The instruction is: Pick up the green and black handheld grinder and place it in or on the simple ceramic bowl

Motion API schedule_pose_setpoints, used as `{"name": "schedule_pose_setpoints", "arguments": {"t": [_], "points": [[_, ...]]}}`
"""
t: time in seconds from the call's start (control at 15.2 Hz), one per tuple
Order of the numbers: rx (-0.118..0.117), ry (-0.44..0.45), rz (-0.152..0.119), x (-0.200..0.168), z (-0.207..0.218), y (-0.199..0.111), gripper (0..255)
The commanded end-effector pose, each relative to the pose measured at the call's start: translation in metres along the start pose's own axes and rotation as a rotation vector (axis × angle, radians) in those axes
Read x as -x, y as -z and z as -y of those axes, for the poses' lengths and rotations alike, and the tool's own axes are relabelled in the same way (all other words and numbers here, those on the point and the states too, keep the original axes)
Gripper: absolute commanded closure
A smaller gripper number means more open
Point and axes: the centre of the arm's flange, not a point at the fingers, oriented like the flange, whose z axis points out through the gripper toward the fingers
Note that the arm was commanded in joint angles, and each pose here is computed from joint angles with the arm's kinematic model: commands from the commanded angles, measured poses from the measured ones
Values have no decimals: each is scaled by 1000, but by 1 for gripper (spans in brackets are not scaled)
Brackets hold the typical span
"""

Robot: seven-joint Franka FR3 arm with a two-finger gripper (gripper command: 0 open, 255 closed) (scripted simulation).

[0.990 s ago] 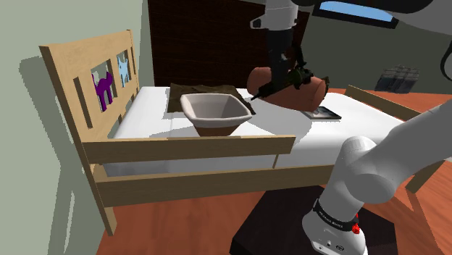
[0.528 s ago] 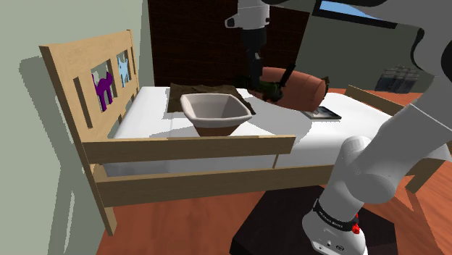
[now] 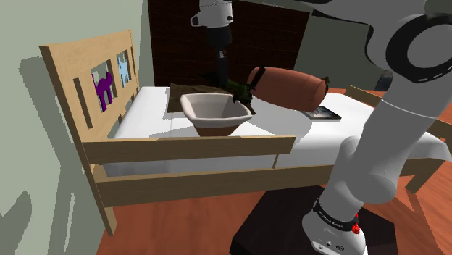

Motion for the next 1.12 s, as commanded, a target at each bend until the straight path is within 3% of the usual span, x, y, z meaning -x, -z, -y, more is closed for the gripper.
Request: {"name": "schedule_pose_setpoints", "arguments": {"t": [0.0,0.59,1.06], "points": [[0,0,-2,-27,-3,3,255],[0,0,-2,-38,1,-44,255],[0,0,-2,-38,1,-44,255]]}}
